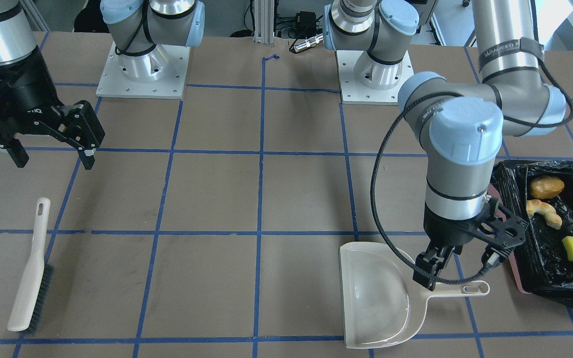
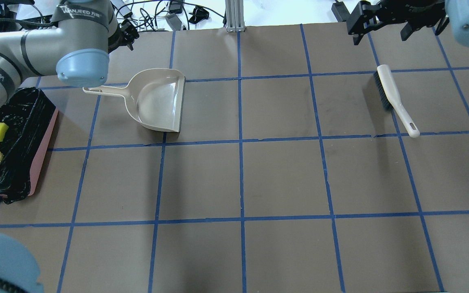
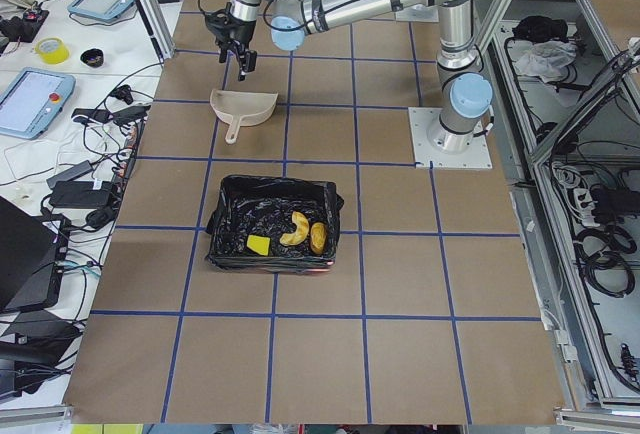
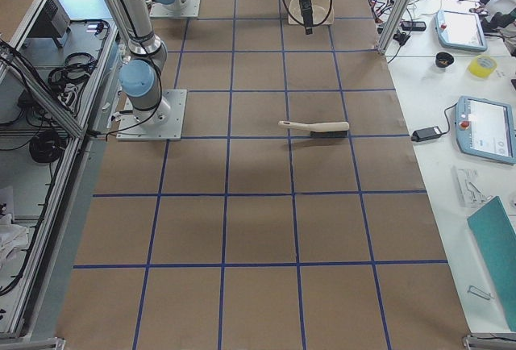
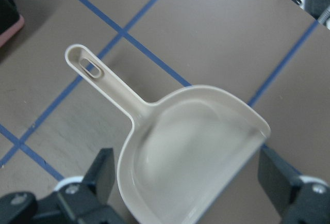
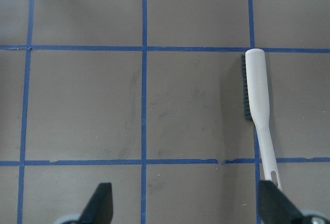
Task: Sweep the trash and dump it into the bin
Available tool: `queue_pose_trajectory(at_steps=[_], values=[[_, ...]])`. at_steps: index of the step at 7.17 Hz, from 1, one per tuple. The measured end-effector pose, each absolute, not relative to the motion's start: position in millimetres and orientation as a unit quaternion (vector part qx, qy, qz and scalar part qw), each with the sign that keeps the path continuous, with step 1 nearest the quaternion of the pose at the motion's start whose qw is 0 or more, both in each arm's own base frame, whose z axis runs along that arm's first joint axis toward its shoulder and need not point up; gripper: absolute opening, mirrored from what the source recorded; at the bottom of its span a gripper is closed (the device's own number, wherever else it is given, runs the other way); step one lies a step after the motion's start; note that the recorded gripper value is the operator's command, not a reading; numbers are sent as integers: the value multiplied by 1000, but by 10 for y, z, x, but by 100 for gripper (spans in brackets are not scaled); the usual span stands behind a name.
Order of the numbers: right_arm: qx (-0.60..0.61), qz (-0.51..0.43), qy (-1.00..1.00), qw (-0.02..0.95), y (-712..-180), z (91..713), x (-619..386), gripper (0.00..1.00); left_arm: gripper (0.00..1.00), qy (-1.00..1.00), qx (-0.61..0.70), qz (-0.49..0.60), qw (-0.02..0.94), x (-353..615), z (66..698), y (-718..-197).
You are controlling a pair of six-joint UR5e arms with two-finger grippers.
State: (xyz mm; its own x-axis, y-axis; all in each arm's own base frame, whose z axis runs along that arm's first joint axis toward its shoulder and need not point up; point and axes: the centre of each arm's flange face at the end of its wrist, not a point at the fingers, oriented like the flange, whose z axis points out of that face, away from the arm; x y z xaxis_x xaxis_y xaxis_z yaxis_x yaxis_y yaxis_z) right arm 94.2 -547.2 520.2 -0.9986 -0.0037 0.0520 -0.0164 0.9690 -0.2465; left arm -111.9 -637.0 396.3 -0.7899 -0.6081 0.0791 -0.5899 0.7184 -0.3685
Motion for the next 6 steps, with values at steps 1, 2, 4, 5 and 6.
queue_pose_trajectory(at_steps=[1, 2, 4, 5, 6], values=[[2, 125, -992, 24, -5469, 5208, 955, 100, 100, 947, -267, -179, -11, -1217, 4210, -6240], [-10, 127, -992, 19, -5465, 5222, 976, 100, 100, 969, -186, -164, -14, -1258, 4399, -6094], [-56, 130, -990, 9, -5452, 5242, 1044, 100, 100, 990, -86, -109, -4, -1319, 4760, -5641], [-68, 131, -989, 5, -5441, 5241, 1111, 100, 100, 994, -69, -83, -3, -1378, 4854, -5426], [-73, 129, -989, 2, -5431, 5227, 1181, 100, 100, 997, -57, -53, -2, -1435, 4873, -5271]])
